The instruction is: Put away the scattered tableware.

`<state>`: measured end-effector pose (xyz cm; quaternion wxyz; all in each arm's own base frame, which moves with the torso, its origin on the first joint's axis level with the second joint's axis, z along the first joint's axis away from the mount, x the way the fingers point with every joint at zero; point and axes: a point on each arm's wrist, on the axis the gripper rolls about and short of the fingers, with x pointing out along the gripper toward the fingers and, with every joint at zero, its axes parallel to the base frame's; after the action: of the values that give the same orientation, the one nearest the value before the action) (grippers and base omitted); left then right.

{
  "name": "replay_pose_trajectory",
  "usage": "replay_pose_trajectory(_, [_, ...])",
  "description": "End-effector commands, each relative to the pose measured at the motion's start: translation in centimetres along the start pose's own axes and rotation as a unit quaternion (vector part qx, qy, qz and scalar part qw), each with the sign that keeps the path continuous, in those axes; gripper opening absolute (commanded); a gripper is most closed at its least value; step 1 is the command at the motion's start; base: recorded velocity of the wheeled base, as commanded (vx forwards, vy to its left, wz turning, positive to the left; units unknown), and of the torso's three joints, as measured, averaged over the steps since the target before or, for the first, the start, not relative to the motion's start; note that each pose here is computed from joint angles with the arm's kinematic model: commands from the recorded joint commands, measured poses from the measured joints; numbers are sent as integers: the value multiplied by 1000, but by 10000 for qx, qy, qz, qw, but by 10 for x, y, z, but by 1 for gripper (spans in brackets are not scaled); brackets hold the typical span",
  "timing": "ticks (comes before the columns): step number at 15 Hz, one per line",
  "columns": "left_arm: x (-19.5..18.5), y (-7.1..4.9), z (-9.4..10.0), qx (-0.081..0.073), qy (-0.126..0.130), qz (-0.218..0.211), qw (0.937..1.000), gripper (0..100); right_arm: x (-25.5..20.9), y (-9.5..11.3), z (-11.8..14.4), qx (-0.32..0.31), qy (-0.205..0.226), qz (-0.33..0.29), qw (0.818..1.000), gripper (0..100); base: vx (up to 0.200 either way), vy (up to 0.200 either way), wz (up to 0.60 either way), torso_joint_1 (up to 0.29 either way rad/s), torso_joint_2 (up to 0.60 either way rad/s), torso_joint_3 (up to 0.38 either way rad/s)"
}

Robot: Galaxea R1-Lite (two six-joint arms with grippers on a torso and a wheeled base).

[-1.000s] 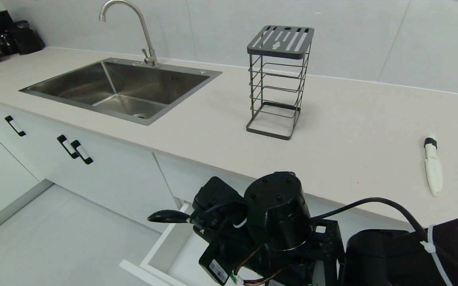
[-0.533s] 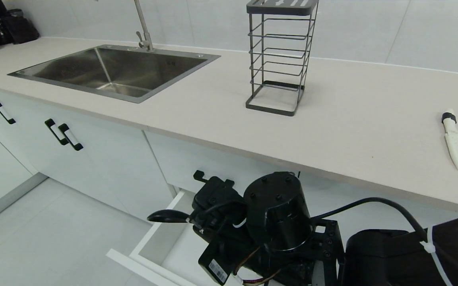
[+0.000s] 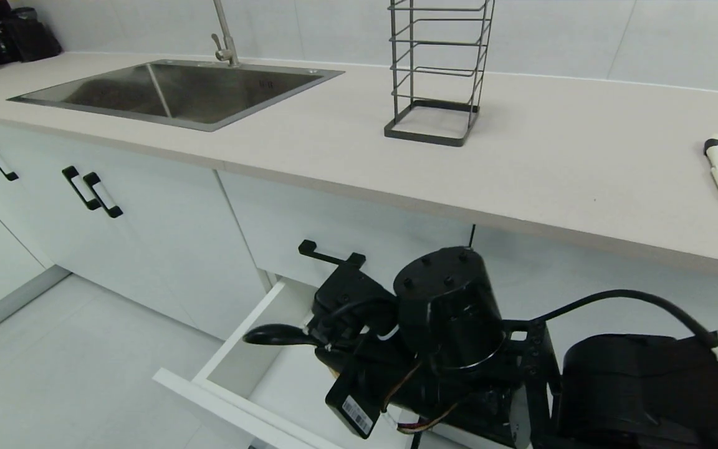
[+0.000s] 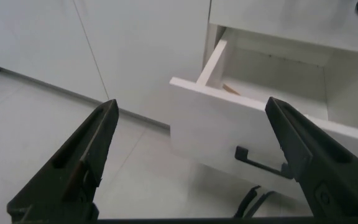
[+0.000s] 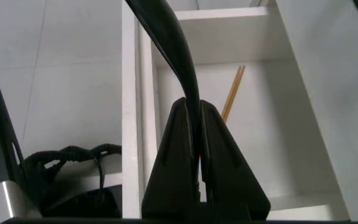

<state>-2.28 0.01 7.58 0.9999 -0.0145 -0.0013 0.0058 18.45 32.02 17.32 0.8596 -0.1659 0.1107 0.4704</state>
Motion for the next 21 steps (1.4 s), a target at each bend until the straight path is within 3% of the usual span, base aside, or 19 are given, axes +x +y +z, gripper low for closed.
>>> replay_pose_trajectory(1, [0, 0, 0, -1, 4, 3, 10000, 100, -12, -9, 14, 25, -243, -127, 9996, 0, 0, 0, 0, -85, 281, 115])
replay_pose_trajectory(4, [0, 0, 0, -1, 4, 3, 10000, 100, -17, -6, 17, 23, -227, -134, 9996, 0, 0, 0, 0, -30, 227, 33])
replay_pose_trajectory(6, [0, 0, 0, -1, 4, 3, 10000, 100, -1, 12, 7, -65, -114, -19, 9999, 0, 0, 0, 0, -4, 47, 21])
replay_pose_trajectory(11, [0, 0, 0, -1, 4, 3, 10000, 100, 42, 17, 3, -147, -42, -124, 9998, 0, 0, 0, 0, 0, 0, 0])
replay_pose_trajectory(21, [0, 0, 0, -1, 4, 3, 10000, 100, 99, 1, 11, -245, 486, -237, 9982, 0, 0, 0, 0, 0, 0, 0])
